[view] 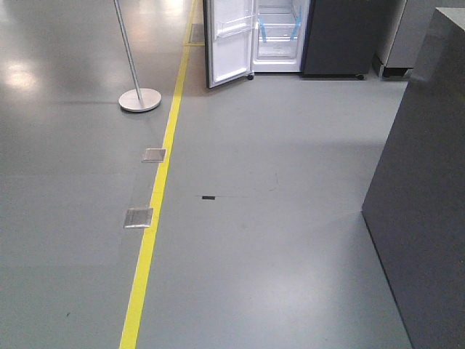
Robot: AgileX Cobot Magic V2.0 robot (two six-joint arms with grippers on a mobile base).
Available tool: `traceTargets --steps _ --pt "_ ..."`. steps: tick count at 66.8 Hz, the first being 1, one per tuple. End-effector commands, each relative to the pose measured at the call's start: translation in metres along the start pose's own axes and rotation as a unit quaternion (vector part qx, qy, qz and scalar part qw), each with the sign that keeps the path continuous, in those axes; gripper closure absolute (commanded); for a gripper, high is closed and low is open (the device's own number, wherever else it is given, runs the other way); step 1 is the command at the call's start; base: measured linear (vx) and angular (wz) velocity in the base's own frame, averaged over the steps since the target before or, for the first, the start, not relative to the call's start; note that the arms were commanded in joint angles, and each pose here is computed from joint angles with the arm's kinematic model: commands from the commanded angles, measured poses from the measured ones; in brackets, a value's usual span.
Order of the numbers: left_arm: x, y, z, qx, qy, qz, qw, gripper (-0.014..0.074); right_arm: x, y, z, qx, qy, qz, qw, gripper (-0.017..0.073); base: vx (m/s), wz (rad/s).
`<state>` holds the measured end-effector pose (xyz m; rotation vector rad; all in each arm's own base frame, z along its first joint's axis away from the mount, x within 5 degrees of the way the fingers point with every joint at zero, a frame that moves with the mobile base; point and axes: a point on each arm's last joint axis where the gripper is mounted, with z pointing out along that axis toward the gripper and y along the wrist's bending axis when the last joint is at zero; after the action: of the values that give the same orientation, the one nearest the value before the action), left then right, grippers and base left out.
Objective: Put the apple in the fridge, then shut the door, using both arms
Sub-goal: 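Drive along the yellow floor line toward the open refrigerator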
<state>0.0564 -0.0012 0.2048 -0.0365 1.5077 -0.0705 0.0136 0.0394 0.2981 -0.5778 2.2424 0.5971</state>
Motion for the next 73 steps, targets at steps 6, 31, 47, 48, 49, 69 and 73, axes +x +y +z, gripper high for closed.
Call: traceTargets --steps 6,31,47,48,49,69,73 --pt "-0.0137 -0.0001 -0.0022 -0.001 -0.055 -0.005 0.998 0.06 -0.0111 0.0028 -0.0043 -0.007 -0.039 -0.001 0.999 0.0438 0.23 -0.05" --pt "-0.0137 -0.0001 -0.0022 -0.001 -0.055 -0.005 0.998 0.06 -0.0111 0.0028 -0.0043 -0.007 -0.039 -0.001 0.999 0.0438 0.24 -0.04" --pt "-0.0137 -0.0001 -0.0022 -0.001 -0.055 -0.005 0.998 0.06 -0.0111 0.0028 -0.0043 -0.007 -0.039 -0.001 0.999 0.0438 0.24 -0.02" --pt "-0.0137 -0.0001 -0.0022 -0.001 -0.055 -0.005 0.998 0.06 -0.0111 0.0028 -0.0043 -0.007 -0.039 -0.001 0.999 0.0438 0.24 -0.03" --pt "-0.0137 -0.0001 -0.0022 -0.001 -0.055 -0.005 0.998 0.06 -0.0111 0.0028 -0.0043 -0.007 -0.039 -0.001 0.999 0.0438 0.24 -0.03" --pt "-0.0137 -0.0001 -0.0022 -0.001 -0.055 -0.005 0.998 0.06 -0.0111 0.0028 -0.0043 -0.007 -0.039 -0.001 0.999 0.0438 0.24 0.0" --pt "-0.0137 -0.0001 -0.0022 -0.001 -0.055 -0.005 0.998 0.06 -0.0111 0.0028 -0.0043 -0.007 -0.039 -0.001 0.999 0.0438 0.23 0.04"
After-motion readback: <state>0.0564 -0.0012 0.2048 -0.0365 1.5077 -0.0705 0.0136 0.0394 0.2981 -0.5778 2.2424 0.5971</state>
